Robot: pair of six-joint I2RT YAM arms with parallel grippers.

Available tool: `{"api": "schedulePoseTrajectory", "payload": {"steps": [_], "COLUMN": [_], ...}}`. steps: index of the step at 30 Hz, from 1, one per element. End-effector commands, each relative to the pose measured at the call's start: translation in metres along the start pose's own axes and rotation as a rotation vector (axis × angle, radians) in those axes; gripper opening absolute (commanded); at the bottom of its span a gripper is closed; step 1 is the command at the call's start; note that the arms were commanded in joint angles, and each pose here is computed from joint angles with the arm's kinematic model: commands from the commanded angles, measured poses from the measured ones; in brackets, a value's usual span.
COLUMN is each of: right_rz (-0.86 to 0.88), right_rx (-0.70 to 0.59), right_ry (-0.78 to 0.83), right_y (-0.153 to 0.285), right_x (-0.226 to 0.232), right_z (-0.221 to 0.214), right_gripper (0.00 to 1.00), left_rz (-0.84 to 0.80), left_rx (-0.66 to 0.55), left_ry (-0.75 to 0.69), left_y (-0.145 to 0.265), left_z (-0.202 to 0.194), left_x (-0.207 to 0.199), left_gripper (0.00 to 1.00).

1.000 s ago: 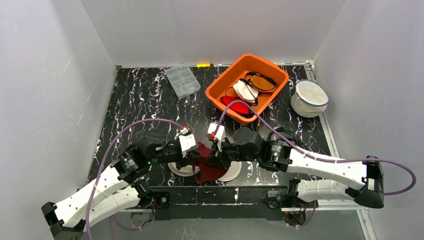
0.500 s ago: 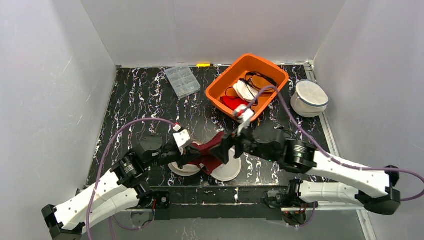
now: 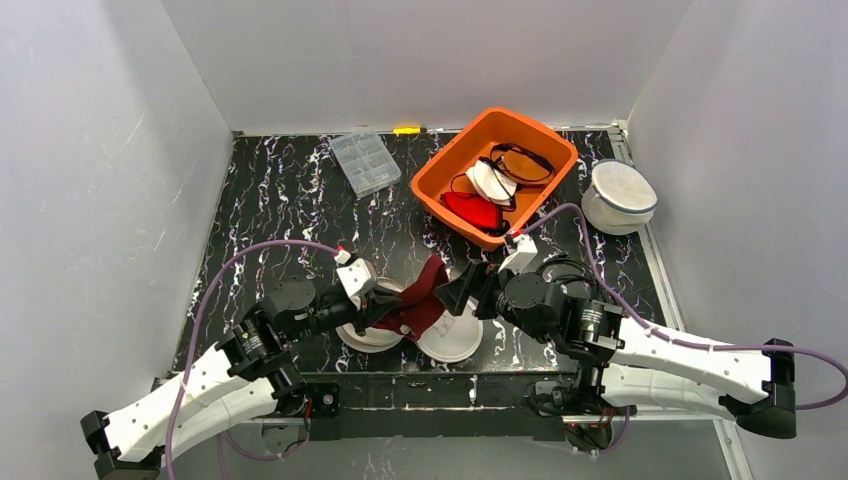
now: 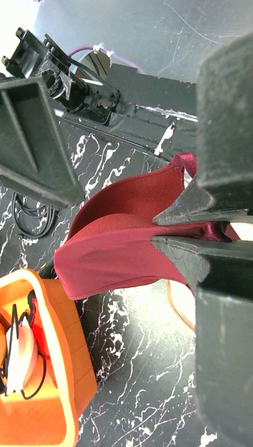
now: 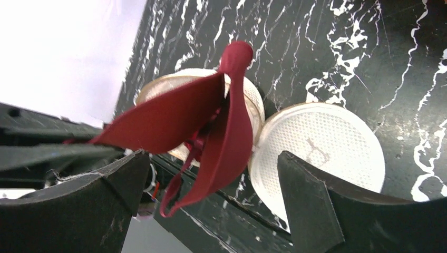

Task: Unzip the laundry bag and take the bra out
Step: Pick up the bra from the laundry bag.

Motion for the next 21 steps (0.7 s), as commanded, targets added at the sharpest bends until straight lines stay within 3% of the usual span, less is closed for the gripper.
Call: {"api": "schedulePoseTrajectory", "payload": {"steps": [1,7,21], "right_rz": [-0.010,-0.050,-0.150], "right_rx": [-0.149,-0.167,0.058], "right_ry": [-0.171,-0.234,-0.229], "right_y": [-0.006,-0.015,-0.041], "right_x": [0.011,0.013,-0.002], "right_z": [0.035,0.044,0.003], "right_gripper": [0.99,0.99,0.99], "left_rz": [-0.006,-0.011,0.022], "left_rx": [-0.007,0.042,0.048], "left_ry": [-0.012,-0.065,-0.095], "left_y": [-0.003,-0.007,-0.005], "left_z": [0.003,-0.004,-0.006], "left_x": [-0.003,-0.006,-0.003], "left_gripper": [0.00,0.00,0.00]}}
Point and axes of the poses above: each gripper's point midway between its finger pads, its own y axis back along the fingers, its own x axis along the line the jaws close on, z = x × y, the point moved 2 cm from there along y, back along the fingers, and after that the axes turned 8 degrees about y, right-handed, at the moved point
